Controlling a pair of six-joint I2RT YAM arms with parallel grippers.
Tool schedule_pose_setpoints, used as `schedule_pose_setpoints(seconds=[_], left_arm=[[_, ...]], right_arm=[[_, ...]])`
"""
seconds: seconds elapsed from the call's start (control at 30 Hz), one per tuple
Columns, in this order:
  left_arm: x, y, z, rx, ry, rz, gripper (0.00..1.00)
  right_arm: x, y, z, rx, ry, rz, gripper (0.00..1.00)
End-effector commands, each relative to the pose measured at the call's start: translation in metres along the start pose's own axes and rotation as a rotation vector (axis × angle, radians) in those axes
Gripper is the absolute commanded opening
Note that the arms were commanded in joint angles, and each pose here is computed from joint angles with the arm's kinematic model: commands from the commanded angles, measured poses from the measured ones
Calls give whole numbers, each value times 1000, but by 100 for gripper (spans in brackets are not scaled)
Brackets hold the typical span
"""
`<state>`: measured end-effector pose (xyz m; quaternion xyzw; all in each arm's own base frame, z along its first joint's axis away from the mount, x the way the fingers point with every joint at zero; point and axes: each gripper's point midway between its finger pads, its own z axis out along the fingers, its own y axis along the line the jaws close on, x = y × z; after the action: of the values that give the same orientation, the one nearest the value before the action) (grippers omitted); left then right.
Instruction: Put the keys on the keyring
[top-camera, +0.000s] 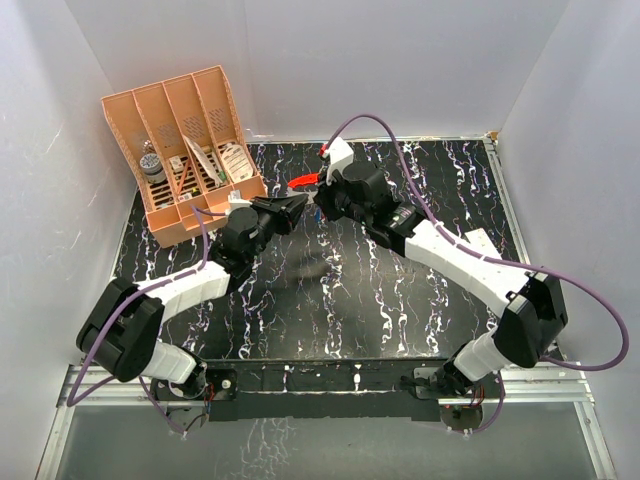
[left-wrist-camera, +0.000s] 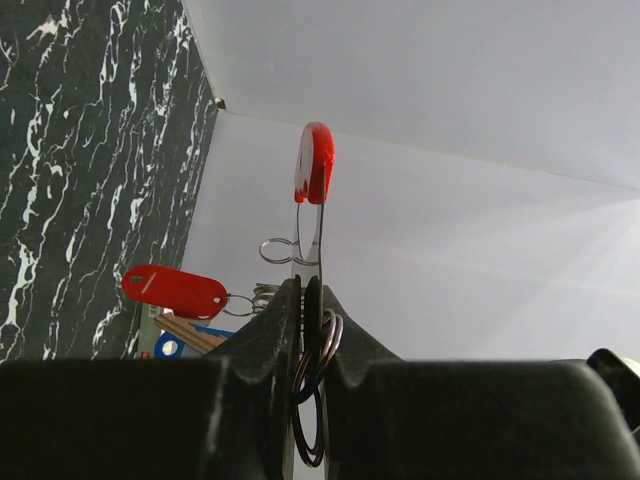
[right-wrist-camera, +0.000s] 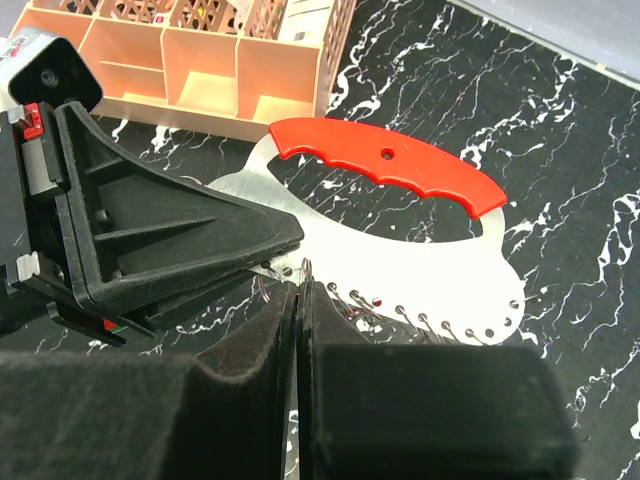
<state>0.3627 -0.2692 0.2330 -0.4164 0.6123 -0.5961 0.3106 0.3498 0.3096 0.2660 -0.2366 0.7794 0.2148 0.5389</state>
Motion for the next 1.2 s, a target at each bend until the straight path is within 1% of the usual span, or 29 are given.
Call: schedule_pose_setpoints(seconds=[0.0,0.23,0.33,0.5,0.93,1.17], left_arm=[[-4,-12,-3,7,-21,66,0],[-14,-15,-4,46,-69,66,0],[-17,-29,-12,110,-84,47,0],[-25,-34,-18,172,-118,-1,0],[-13,-45,-15,200,-64,33,0],[-10,-32,-7,159,-44,48,0]], right_arm=[[-44,12,-6,-35,-72,38,0],[-33,10,-6,-22,-39,58,0],[-30,8,-7,-16,-43,64,0],[-27,8,-9,-13,-49,78,0],[-31,10,-1,-22,-15,59,0],[-36,10,3,-21,-1,44,0]])
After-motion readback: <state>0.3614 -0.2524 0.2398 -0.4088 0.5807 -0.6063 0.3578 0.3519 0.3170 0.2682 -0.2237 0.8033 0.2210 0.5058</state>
